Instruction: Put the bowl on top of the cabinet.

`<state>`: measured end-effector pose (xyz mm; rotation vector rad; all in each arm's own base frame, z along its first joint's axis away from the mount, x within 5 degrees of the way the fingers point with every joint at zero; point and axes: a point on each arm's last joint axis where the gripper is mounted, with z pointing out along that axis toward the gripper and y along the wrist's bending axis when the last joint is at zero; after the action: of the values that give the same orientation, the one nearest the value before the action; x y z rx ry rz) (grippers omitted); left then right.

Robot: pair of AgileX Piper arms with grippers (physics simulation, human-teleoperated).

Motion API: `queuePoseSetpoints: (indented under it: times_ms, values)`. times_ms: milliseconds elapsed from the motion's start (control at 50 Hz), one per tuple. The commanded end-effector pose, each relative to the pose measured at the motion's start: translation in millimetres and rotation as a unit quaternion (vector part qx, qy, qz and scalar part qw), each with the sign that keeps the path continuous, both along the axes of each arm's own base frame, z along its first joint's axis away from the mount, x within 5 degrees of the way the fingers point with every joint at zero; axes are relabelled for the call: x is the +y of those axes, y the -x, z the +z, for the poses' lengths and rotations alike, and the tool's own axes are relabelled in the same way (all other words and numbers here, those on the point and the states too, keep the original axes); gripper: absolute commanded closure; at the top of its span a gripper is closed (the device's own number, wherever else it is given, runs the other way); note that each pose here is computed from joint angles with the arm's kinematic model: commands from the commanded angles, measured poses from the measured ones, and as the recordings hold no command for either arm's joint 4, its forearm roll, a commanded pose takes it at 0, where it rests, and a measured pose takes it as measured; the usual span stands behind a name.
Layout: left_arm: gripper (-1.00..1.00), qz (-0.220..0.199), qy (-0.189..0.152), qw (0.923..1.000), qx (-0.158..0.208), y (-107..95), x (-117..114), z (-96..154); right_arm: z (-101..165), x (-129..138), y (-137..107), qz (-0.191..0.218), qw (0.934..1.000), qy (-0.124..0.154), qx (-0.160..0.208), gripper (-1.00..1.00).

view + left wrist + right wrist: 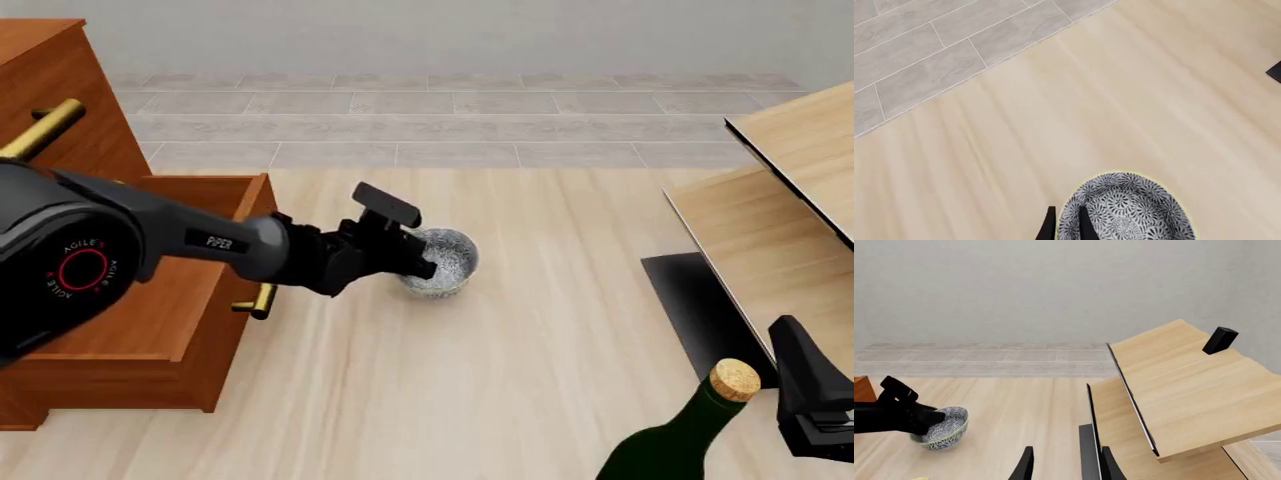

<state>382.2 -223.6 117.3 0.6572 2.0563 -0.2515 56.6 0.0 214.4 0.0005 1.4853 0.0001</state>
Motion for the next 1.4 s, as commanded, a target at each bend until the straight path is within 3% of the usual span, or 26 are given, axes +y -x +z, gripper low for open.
queuePoseSetpoints:
  times_ms: [20, 300, 880, 1240, 1400]
  values:
    - [1.00, -0.005, -0.010, 0.9999, -0.002, 4, 5, -7, 0, 0, 0, 0.000, 1.0000, 0.000, 0.000, -1.00]
    - [1.00, 0.012, 0.007, 0.9999, -0.003, 5, 14, -1, 0, 0, 0, 0.000, 1.0000, 0.000, 0.000, -1.00]
    - [1.00, 0.044, 0.107, 0.9921, -0.049, 55, 41, 102, 0, 0, 0, 0.000, 1.0000, 0.000, 0.000, -1.00]
    - [1.00, 0.061, 0.169, 0.9792, -0.095, 103, 74, 177, 0, 0, 0, 0.000, 1.0000, 0.000, 0.000, -1.00]
    - [1.00, 0.093, 0.201, 0.9655, -0.137, 123, 107, 220, 0, 0, 0, 0.000, 1.0000, 0.000, 0.000, -1.00]
